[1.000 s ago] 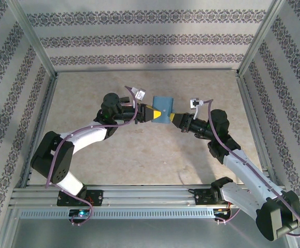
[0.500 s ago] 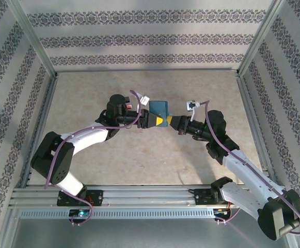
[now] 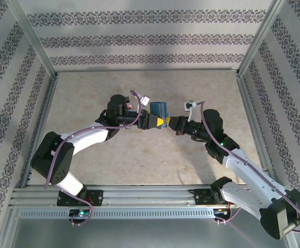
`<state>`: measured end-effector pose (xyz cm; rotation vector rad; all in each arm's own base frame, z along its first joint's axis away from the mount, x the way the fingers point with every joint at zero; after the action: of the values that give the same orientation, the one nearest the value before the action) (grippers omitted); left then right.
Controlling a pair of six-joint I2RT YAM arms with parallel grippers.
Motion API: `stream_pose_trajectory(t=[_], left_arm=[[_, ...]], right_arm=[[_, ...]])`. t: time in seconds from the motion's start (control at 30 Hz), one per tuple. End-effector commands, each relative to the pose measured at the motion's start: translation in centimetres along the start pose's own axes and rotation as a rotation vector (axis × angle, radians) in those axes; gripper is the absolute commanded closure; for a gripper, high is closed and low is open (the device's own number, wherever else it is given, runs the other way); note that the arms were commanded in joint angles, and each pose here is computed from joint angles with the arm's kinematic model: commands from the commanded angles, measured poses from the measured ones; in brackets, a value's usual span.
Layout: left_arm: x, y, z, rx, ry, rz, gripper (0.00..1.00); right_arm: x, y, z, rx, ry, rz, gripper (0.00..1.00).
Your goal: Take the credit cards out of the card holder
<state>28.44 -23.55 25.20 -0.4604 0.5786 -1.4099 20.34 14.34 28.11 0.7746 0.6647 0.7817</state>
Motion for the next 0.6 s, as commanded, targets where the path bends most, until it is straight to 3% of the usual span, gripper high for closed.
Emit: stream_pose_trajectory(t=[0.0,0.57], left_arm=[[0.5,-0.7,0.8,0.035,-0.031,-0.032,0.08],[0.7,0.7,0.2,0.001,-0.029,0.068,0.18]], right_arm=[[-0.3,1.7,1.0,-0.062,-0.044,0.021,1.0],[-0.7,2.5,0.8,-0.091,-0.043,-0.001,1.0]])
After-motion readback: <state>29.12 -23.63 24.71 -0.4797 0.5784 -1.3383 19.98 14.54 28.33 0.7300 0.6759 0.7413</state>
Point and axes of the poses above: each hand's point on the last joint's axis, 136 mm out from that joint toward the fingers, its own x axis out along the fingers, its own y axis along the line the jaws close on, z = x × y, the point moved 10 cm from there along -x, back along the fingers, and after that the axes turned 11 degrees about x, right-handed, at the moved point
